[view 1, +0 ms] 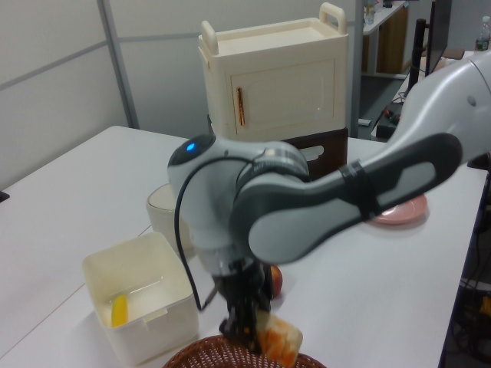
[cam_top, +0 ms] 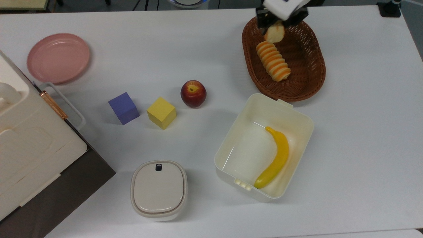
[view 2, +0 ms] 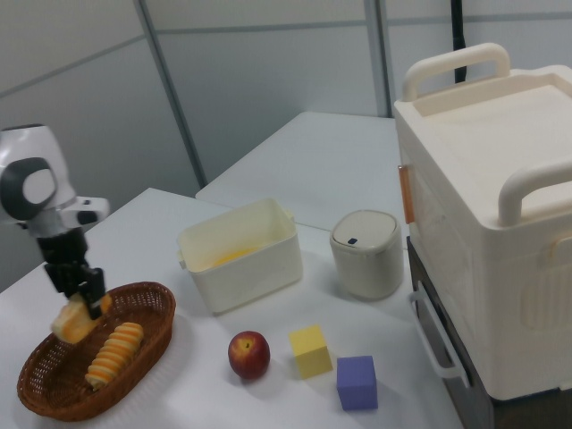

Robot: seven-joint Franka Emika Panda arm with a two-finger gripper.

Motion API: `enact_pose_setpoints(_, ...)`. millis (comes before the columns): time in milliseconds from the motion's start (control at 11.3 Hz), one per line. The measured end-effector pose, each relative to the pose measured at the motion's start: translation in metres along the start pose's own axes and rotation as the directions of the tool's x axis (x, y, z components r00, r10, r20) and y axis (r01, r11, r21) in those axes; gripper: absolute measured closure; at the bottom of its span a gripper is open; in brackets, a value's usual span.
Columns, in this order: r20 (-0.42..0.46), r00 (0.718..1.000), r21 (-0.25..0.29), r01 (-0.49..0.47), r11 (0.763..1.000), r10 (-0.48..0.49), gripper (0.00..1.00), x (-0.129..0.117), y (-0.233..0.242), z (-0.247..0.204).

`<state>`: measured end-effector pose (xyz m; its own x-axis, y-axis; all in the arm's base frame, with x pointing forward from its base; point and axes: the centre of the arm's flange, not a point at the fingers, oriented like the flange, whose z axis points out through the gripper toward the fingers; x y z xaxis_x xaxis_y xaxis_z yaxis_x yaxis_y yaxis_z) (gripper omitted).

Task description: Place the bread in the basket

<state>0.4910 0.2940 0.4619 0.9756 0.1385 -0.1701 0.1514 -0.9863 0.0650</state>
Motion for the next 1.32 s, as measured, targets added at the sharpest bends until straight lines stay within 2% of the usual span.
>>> enact_pose_setpoints(176, -0.022, 0.997, -0.004, 0.079, 0.997, -0.079, 0.44, -0.016, -0.043, 0.0)
enact_pose_setpoints(265, -0.036, 0.993, 0.0, 0.112, 0.994, -0.112, 0.32, -0.021, -0.062, 0.003)
enact_pose_setpoints(441, -0.051, 0.989, 0.013, 0.141, 0.99, -0.14, 0.01, -0.019, -0.08, 0.014)
enact_pose_setpoints(618, -0.061, 0.989, 0.022, 0.135, 0.991, -0.134, 0.0, -0.013, -0.078, 0.013)
enact_pose_setpoints(794, -0.105, 0.99, 0.04, 0.098, 0.994, -0.094, 0.0, 0.003, -0.058, -0.01)
enact_pose_setpoints(1059, -0.174, 0.984, 0.056, 0.035, 0.998, -0.025, 0.0, 0.038, 0.029, -0.05)
enact_pose_setpoints(1323, -0.165, 0.985, 0.004, -0.05, 0.999, 0.05, 0.0, 0.037, 0.133, -0.078)
